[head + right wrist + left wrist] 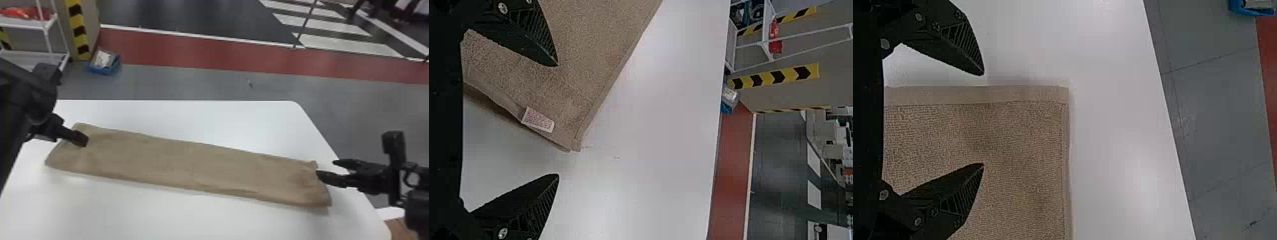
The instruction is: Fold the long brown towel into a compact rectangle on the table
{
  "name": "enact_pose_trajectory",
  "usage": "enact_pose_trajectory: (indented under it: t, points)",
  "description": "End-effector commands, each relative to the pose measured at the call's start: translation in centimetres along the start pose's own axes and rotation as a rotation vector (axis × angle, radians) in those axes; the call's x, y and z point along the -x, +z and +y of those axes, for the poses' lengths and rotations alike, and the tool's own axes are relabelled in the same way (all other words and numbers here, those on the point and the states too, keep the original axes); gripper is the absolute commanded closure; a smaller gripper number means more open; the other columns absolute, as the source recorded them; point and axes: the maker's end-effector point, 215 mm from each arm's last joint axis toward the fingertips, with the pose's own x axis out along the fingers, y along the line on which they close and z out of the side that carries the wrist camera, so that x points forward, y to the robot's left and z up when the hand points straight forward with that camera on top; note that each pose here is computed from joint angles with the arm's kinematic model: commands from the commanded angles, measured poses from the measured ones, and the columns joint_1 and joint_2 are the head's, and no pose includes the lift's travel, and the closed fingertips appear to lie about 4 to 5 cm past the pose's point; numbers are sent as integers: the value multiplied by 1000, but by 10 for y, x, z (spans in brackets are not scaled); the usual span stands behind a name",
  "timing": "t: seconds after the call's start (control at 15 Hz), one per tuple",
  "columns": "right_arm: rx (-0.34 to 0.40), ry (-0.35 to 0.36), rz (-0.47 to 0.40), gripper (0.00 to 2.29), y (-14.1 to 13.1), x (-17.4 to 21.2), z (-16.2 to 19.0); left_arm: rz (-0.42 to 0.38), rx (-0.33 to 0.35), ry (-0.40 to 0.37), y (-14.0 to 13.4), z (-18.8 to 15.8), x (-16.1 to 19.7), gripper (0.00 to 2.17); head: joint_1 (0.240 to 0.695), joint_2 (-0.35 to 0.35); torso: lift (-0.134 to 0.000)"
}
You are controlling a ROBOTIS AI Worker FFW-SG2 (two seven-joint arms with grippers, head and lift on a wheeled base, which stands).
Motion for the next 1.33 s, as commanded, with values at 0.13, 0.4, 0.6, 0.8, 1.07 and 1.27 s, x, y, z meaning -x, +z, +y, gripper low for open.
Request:
enact_pose_trajectory:
  t: [0.13, 0.4, 0.6, 0.8, 1.07, 1.27]
  points:
    - [0, 3, 0, 90, -1, -1, 1, 23, 3, 8, -6, 3, -6, 272, 695, -269, -124]
    - [-3, -1, 2, 90, -3, 1, -1, -1, 15, -9, -1, 7, -3, 272, 695, -261, -124]
    - [1, 0, 2, 90, -2, 0, 0, 8, 25, -36, -5, 2, -7, 417, 695, -264, -124]
    - [1, 4, 1, 90, -2, -1, 2, 17, 28, -39, -9, 1, -10, 414, 695, -267, -124]
    - [8, 5, -1, 90, -3, -2, 1, 22, 27, -59, -11, -1, -9, 863, 695, -266, -124]
    - [4, 7, -1, 90, -3, -3, 1, 55, 50, -71, -29, -6, -16, 1885, 695, -271, -124]
